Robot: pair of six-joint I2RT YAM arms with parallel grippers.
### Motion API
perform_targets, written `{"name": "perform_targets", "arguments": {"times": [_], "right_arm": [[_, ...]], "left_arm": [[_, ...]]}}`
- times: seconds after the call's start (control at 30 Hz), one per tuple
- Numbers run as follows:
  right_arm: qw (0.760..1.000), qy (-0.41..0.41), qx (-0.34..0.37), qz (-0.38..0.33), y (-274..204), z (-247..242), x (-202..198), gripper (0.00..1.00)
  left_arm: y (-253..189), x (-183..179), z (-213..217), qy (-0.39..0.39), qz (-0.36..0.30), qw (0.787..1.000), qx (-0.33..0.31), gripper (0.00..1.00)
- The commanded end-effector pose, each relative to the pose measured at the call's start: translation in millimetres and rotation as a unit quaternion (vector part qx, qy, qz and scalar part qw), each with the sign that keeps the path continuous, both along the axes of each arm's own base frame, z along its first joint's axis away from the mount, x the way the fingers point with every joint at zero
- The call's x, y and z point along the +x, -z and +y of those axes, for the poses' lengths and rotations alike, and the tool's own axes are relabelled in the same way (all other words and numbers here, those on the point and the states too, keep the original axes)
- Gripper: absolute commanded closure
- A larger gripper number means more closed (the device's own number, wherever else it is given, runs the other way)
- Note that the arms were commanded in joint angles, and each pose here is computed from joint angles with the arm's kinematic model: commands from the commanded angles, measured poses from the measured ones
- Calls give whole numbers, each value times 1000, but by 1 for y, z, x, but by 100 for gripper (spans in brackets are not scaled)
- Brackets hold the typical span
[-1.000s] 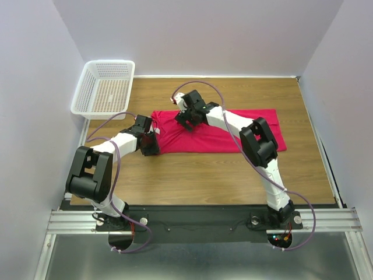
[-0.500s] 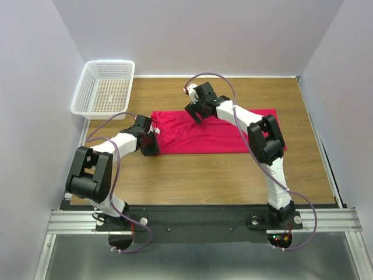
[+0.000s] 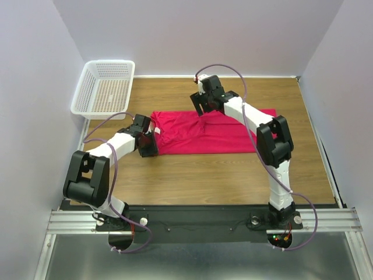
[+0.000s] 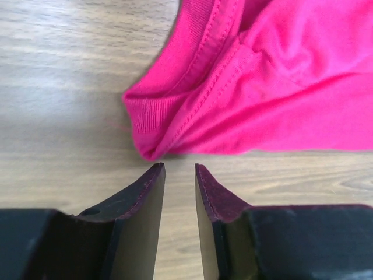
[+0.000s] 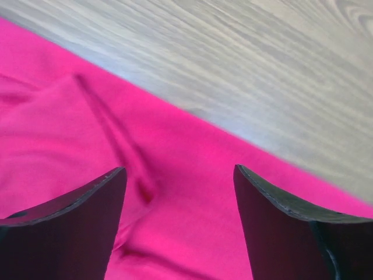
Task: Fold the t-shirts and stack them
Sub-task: Fold the tshirt
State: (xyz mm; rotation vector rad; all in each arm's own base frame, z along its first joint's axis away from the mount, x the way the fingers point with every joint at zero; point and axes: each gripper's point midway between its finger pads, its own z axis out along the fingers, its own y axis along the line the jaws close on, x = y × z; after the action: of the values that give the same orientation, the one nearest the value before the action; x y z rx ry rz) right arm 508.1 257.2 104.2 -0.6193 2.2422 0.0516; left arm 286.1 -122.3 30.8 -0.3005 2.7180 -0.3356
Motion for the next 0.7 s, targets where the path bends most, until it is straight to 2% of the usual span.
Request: {"name": "perform_targets", "arguments": {"times": [0.0, 0.1, 0.13, 0.27, 0.47, 0.67], "right_arm": [[990, 19, 137, -2, -60, 25, -19, 23], [987, 35, 155, 22, -52, 24, -31, 30], [985, 47, 166, 26, -54, 23, -33, 32], [977, 62, 193, 68, -36, 24, -42, 39], [969, 78, 206, 108, -10, 26, -46, 46], [968, 90, 203, 119, 4, 23, -43, 53]], "left_arm": [[-58, 31, -2, -3, -81, 997, -8, 54], [-85, 52, -6, 0, -116, 993, -10, 46], [-89, 57, -7, 5, -124, 992, -8, 40], [-100, 84, -16, 22, -144, 989, -10, 31], [-84, 133, -50, 73, -151, 986, -3, 29], [-74, 171, -79, 105, -169, 980, 23, 30]]}}
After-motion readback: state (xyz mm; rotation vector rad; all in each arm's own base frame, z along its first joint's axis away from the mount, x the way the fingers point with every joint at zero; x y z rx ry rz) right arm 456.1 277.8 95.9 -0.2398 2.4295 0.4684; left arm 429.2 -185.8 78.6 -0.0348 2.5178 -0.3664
